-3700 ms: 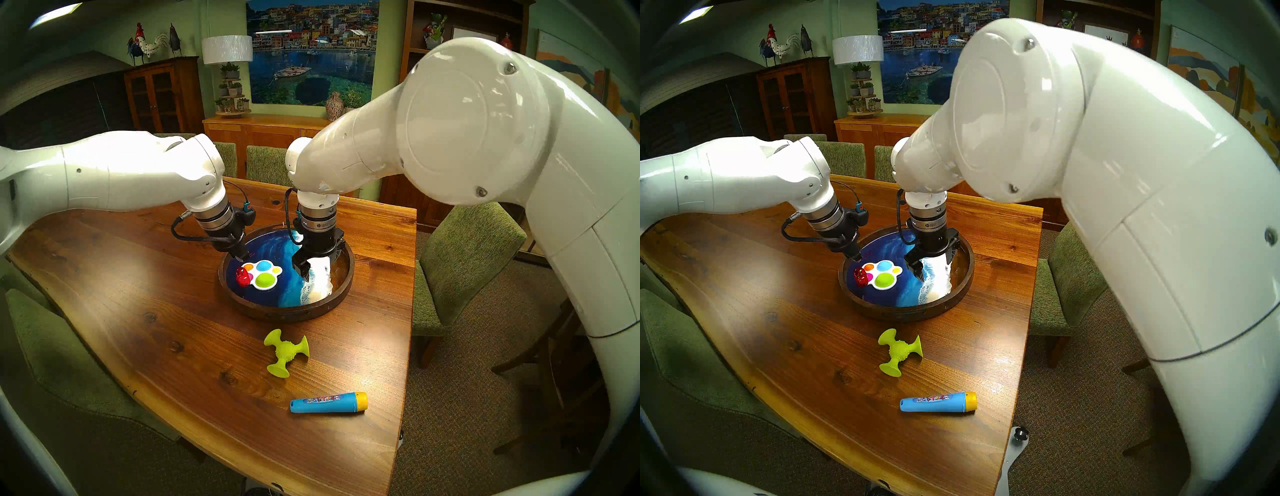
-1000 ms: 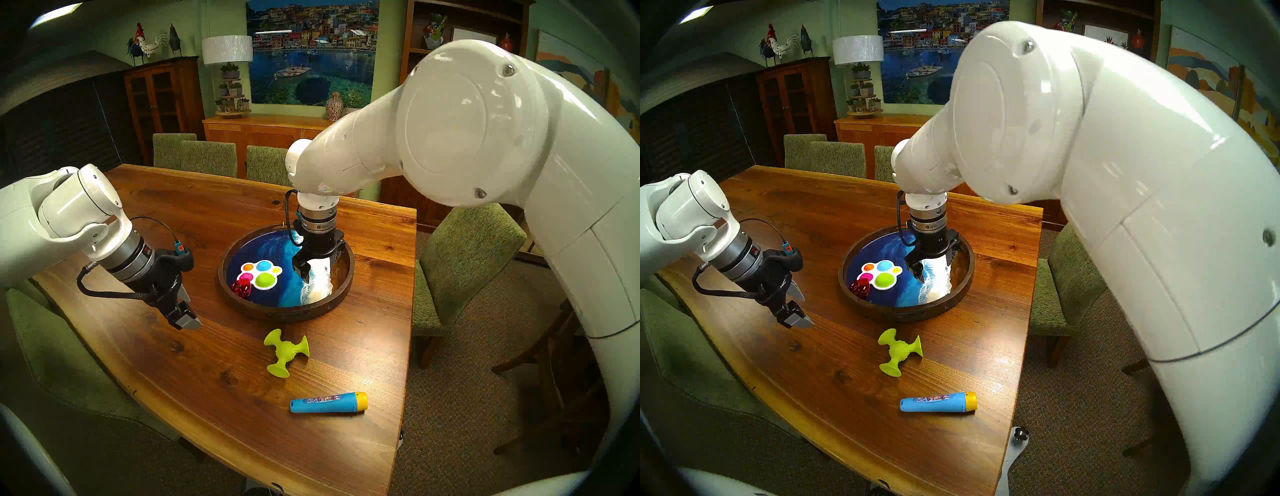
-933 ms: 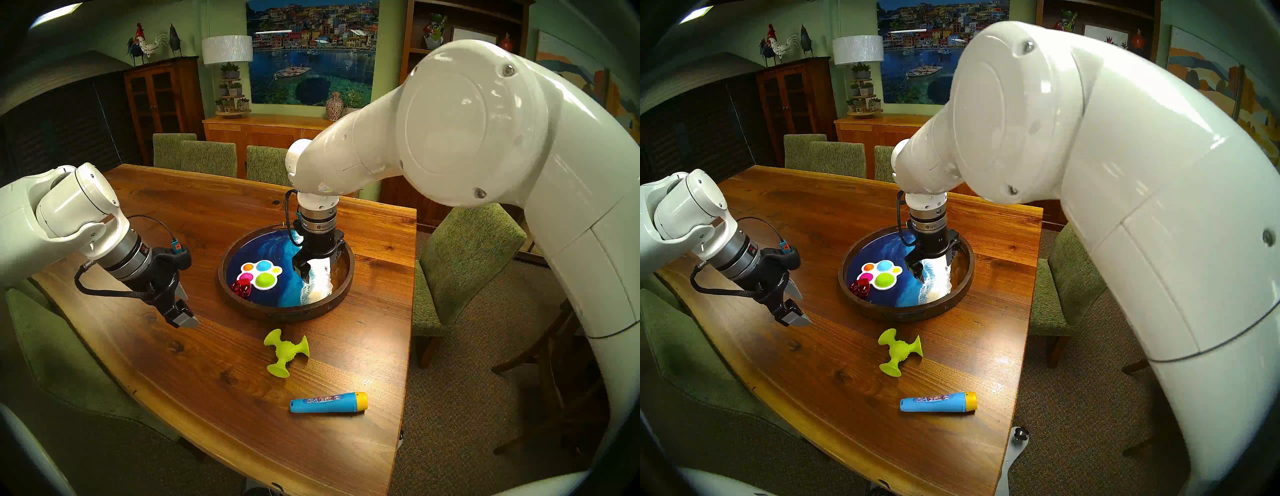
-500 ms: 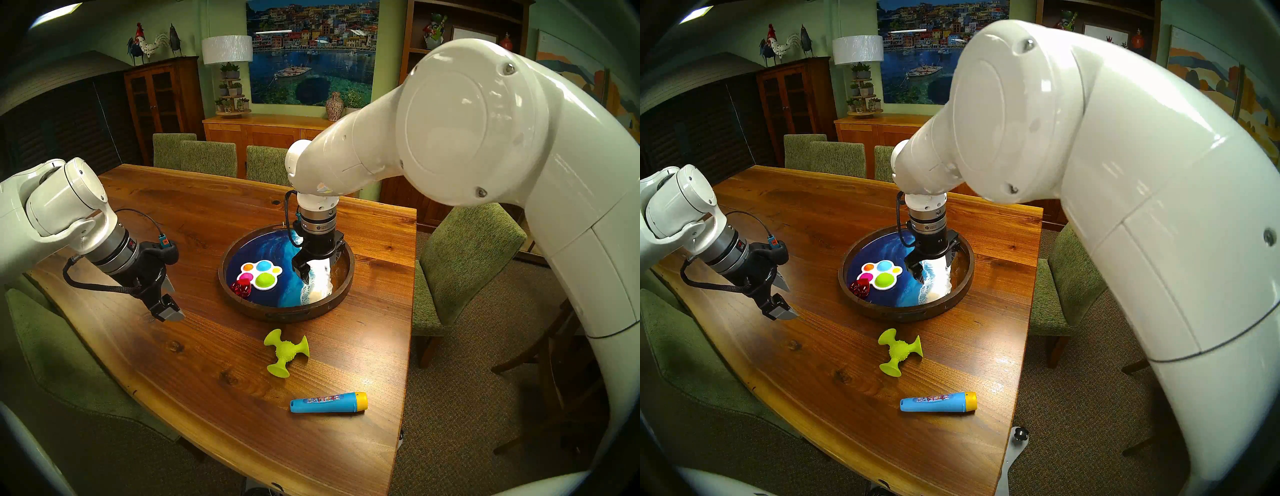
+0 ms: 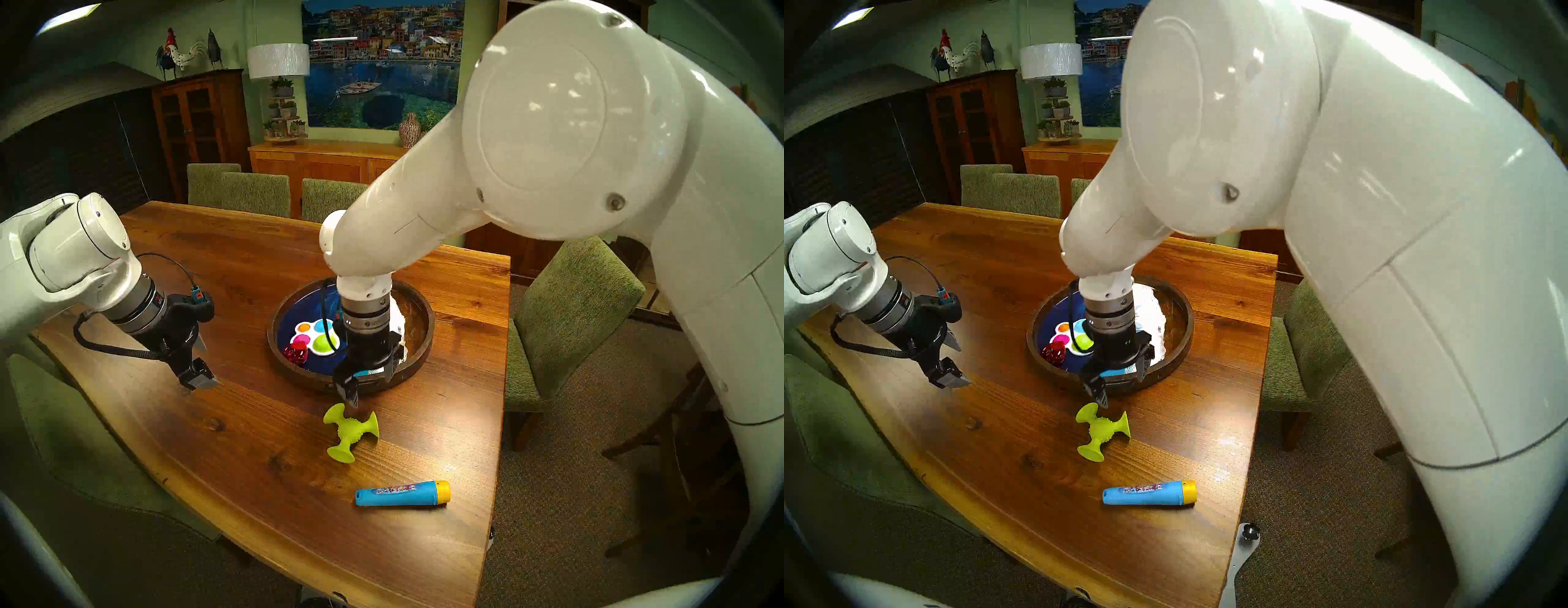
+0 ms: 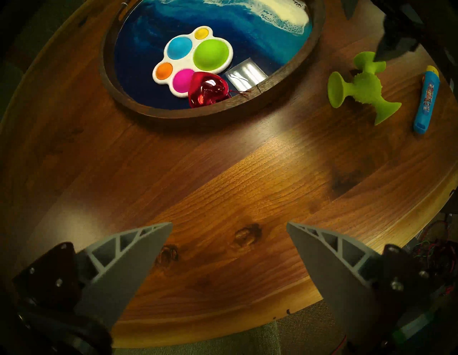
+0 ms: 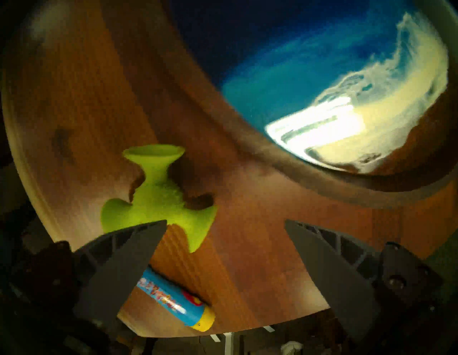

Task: Put toys in center tray

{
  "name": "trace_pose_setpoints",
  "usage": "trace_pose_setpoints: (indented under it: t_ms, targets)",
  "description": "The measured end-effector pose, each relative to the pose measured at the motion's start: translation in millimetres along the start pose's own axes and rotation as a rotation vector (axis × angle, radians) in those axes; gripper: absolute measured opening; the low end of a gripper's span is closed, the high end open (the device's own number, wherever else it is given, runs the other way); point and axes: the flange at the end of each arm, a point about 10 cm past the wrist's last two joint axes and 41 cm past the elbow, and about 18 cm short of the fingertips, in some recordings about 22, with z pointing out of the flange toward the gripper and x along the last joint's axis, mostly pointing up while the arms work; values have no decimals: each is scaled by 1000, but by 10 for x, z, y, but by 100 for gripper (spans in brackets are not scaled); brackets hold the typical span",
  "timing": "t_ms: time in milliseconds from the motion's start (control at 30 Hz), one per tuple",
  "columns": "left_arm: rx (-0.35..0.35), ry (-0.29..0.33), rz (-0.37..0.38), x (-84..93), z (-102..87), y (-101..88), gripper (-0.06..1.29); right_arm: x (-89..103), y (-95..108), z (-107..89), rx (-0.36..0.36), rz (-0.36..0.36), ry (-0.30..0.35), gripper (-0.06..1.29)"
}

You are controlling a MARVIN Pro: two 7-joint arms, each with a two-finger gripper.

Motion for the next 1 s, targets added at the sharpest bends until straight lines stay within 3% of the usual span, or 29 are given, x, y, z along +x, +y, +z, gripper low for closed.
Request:
trace_pose_setpoints:
  t_ms: [600,1000]
  targets:
    - [27,-19,29,0,8,15,123,-397,-542,33,98,-52,-100,124]
    - [51,-30,38,-11,-3,-8,123,-478,-713,14,68,-115,-24,124]
